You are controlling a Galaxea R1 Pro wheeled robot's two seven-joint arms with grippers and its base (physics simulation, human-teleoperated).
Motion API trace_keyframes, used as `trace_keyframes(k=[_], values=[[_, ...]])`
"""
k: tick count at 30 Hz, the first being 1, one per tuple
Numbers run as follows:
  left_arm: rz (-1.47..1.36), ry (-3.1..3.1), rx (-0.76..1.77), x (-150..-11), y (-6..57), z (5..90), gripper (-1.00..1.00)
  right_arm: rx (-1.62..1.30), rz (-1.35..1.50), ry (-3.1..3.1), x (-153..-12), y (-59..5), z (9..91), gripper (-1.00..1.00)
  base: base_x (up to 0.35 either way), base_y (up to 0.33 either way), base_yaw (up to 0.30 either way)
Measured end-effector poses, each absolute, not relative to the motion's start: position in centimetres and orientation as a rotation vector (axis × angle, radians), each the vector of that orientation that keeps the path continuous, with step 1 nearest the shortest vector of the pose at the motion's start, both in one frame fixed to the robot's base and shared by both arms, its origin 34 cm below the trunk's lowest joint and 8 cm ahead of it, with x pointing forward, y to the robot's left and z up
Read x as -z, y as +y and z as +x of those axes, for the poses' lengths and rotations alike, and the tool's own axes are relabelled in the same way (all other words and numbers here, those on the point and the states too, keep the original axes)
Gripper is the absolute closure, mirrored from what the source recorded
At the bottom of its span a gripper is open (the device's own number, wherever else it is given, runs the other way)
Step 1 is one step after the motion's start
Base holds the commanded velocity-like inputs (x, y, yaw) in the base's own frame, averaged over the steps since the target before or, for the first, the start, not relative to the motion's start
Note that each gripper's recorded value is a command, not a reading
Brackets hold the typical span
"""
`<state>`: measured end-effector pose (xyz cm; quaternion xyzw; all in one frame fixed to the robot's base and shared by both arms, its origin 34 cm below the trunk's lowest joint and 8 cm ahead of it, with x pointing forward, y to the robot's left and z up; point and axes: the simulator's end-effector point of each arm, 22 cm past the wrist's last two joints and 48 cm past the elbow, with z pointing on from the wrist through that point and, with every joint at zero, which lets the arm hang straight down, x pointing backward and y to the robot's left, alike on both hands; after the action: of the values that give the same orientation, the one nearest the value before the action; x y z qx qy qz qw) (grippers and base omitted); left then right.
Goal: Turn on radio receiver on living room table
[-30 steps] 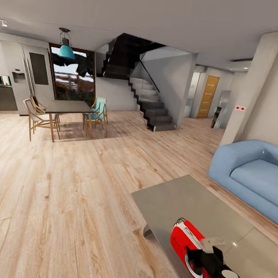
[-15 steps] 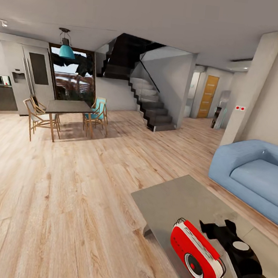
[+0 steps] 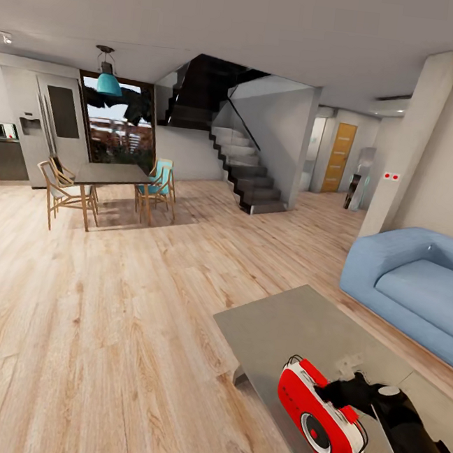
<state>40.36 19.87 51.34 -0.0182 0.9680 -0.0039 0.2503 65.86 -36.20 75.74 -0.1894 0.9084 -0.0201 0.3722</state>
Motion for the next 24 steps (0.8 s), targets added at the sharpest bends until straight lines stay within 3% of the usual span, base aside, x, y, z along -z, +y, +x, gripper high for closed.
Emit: trace_keyframes(k=[4,16,24], values=[[-0.053,2.610,0.011,-51.4,19.9,40.5,-1.00,-0.069,-0.698,2.305,-73.8,-33.9,64.3,-1.00,0.000,0.000,0.000],[-0.051,2.619,0.004,-51.0,20.2,40.0,-1.00,-0.070,-0.716,2.302,-73.8,-34.4,64.1,-1.00,0.006,-0.006,0.000],[-0.048,2.619,-0.006,-51.0,20.7,40.0,-1.00,-0.070,-0.717,2.301,-73.8,-34.4,64.1,-1.00,0.180,-0.162,0.000]])
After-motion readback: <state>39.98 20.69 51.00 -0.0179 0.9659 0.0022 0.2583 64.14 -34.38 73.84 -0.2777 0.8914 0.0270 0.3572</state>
